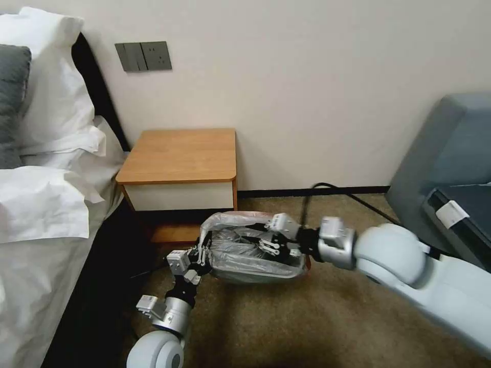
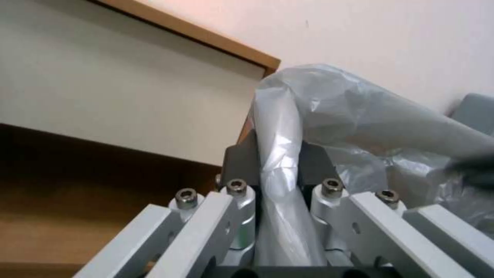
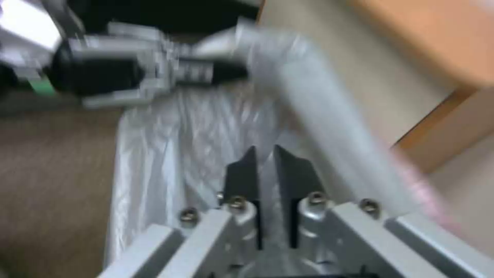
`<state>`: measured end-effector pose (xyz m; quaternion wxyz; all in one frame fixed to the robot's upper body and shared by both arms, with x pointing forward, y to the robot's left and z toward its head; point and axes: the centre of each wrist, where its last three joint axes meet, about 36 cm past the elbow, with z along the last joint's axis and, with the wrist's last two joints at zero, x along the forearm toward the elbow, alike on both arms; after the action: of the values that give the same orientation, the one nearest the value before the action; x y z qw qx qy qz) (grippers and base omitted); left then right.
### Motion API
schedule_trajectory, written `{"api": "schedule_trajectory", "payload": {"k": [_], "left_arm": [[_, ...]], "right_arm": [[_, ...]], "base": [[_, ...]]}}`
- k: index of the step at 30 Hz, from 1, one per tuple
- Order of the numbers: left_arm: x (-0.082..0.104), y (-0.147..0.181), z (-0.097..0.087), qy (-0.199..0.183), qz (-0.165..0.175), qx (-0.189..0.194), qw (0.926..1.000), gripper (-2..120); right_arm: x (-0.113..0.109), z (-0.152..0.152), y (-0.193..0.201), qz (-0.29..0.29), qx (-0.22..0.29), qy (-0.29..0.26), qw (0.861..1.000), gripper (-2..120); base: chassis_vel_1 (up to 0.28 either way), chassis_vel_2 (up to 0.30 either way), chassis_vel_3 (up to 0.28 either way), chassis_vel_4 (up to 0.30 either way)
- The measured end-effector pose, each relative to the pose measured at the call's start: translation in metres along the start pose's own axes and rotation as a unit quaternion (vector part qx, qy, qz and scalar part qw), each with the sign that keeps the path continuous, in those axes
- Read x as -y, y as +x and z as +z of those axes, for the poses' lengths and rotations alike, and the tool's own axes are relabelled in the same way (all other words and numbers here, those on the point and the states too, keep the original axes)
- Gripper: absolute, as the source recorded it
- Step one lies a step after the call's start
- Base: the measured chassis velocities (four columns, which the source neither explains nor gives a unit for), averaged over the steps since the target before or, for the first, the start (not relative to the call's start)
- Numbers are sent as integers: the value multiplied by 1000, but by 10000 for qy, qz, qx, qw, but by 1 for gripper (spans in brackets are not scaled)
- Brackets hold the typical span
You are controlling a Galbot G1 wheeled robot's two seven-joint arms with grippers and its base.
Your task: Pick up the garbage bag from the table and place it over the trash can.
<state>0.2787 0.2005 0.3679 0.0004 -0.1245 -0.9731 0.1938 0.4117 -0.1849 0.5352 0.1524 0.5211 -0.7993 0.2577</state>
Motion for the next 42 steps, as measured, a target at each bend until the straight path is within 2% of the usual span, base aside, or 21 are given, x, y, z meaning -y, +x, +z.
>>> {"api": "schedule_trajectory", "payload": {"k": [2,13,20,35,42], "left_arm": [[1,0,-1,39,14,20,10000,9],[3,-1,-5,-114,133,101,9998,9],[6,-1,-10,-185,189,170,9995,9],[8,2,-10,-258,259,195,9991,9],[3,-1,-3,-131,67,74,9999,9]], "right_arm": [[1,0,-10,-22,-175,-108,9998,0],[-5,-4,-57,64,-798,-19,9968,0],[-12,2,-83,402,-1120,473,9918,0],[3,17,-101,504,-1423,523,9871,0],[-4,3,-85,493,-1177,533,9904,0]], "base": [[0,0,0,0],[0,0,0,0],[0,0,0,0],[0,0,0,0],[0,0,0,0]]}}
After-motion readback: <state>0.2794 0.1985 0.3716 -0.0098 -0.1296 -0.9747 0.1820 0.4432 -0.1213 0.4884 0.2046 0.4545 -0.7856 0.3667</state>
